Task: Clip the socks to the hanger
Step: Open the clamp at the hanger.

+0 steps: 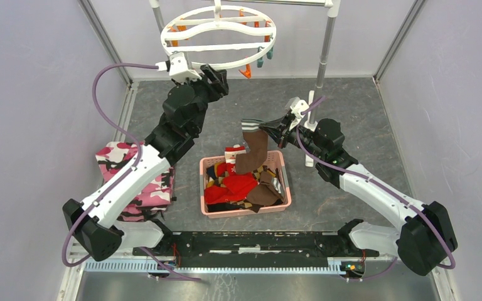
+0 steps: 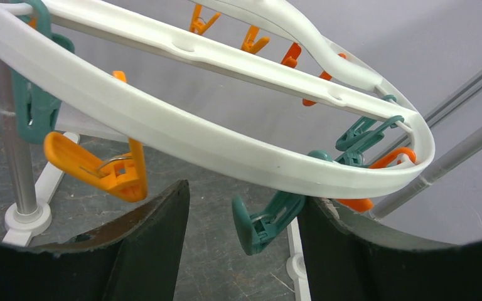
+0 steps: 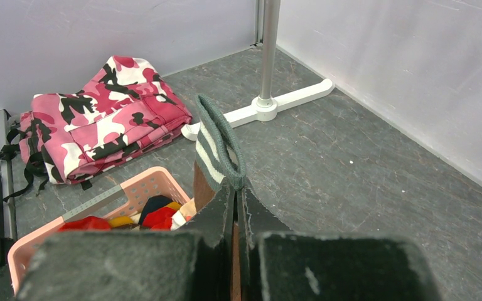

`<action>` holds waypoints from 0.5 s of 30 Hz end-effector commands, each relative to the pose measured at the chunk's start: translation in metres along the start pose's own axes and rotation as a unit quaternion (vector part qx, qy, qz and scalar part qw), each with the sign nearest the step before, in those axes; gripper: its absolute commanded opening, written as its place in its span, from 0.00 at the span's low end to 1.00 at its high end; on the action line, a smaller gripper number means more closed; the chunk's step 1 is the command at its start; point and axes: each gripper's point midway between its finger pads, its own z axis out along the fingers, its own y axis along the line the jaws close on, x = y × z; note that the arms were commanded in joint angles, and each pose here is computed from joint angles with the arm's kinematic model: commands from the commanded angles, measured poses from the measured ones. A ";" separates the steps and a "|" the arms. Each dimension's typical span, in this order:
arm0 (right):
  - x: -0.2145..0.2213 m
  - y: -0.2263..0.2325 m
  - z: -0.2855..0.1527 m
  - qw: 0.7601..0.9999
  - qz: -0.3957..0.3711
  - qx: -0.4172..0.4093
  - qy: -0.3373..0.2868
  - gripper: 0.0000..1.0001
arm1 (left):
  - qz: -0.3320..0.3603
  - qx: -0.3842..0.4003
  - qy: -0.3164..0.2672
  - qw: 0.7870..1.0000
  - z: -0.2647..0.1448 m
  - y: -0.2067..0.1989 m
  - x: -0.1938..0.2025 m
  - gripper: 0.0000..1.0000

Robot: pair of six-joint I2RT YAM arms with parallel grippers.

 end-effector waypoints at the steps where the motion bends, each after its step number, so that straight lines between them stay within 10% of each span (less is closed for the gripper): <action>1: -0.024 0.000 0.004 1.000 -0.009 -0.006 -0.029 0.00 | -0.031 0.008 -0.032 0.999 -0.007 0.003 -0.022 0.69; 15: -0.024 0.001 0.003 0.999 -0.009 -0.007 -0.030 0.00 | -0.050 0.034 -0.023 0.998 0.002 0.003 -0.022 0.69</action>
